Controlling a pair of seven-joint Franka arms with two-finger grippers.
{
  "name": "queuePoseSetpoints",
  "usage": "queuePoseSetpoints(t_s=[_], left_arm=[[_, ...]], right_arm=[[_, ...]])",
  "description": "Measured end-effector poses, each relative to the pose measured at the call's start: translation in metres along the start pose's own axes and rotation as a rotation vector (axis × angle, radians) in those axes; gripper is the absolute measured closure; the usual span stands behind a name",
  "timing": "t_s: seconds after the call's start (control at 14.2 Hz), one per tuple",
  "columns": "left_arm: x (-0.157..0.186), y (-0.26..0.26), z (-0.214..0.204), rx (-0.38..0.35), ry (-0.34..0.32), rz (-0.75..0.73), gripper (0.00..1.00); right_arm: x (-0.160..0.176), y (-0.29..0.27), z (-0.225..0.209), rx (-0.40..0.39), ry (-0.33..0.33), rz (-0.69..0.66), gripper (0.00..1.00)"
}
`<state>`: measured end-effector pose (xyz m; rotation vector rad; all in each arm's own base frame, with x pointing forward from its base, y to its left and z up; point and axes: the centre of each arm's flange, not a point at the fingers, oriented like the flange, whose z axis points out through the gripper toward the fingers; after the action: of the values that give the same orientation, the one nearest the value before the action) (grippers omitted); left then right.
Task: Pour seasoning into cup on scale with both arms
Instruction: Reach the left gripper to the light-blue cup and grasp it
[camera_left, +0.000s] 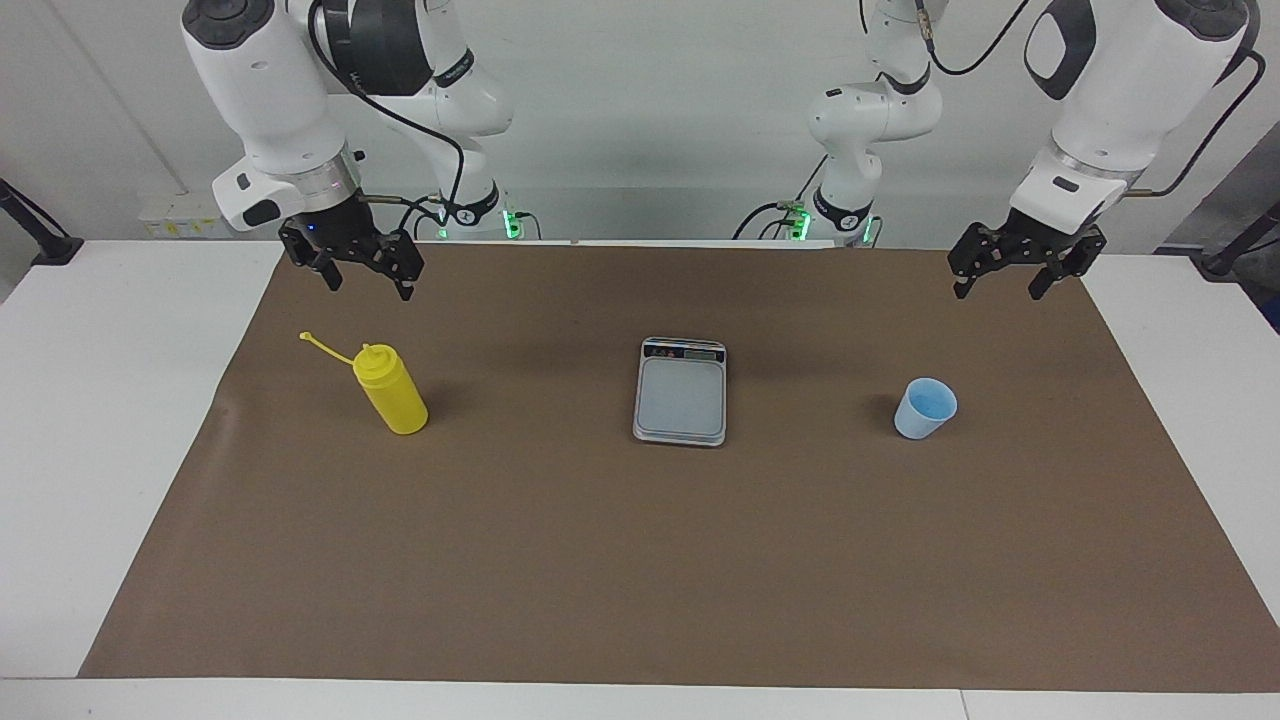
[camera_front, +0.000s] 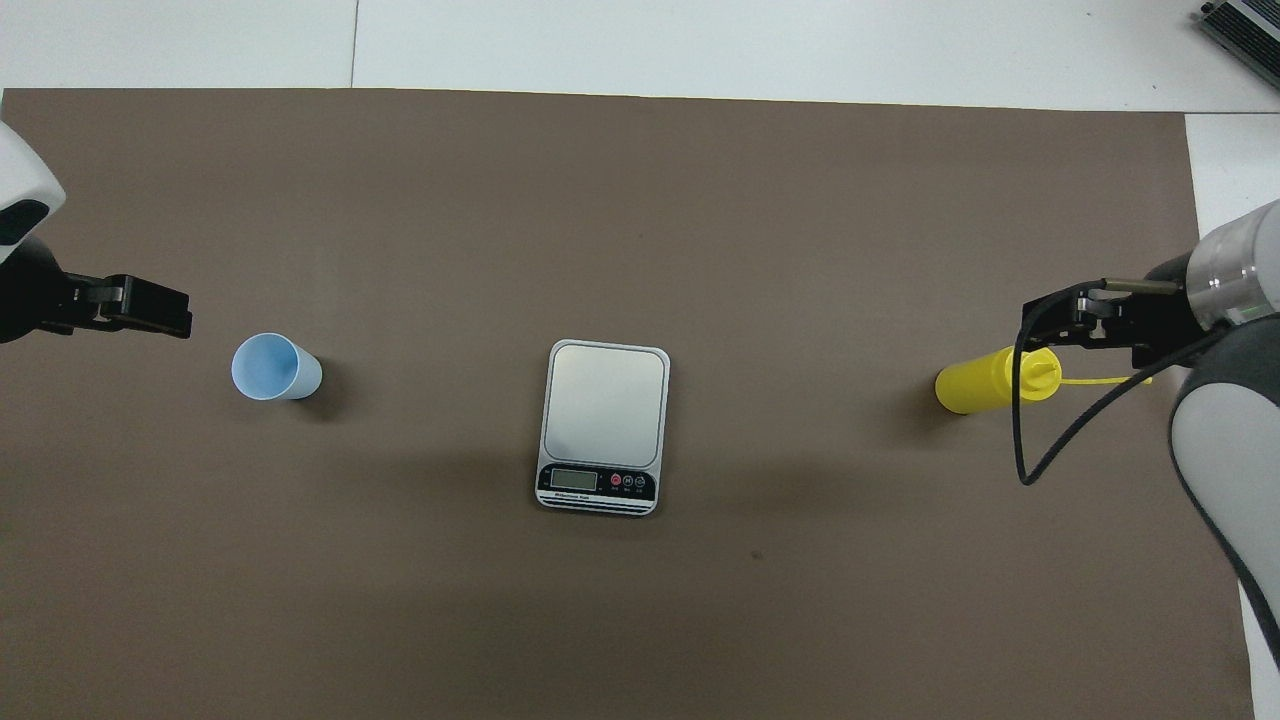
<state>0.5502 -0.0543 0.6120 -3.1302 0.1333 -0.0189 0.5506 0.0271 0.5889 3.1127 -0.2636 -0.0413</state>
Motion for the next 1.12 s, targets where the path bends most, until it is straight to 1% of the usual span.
queuePoseSetpoints(t_s=[0.84,1.12], left_arm=[[-0.0002,-0.0005,0.0013,0.000,-0.003,-0.001,0.00],[0.0001,-0.0013,0.0080,-0.001,-0.003,-0.003,0.00]], right_arm=[[0.0000,0.0000,0.0000,0.000,0.000,0.000,0.00],[0.0000,0.0000,0.0000,0.000,0.000,0.000,0.00]])
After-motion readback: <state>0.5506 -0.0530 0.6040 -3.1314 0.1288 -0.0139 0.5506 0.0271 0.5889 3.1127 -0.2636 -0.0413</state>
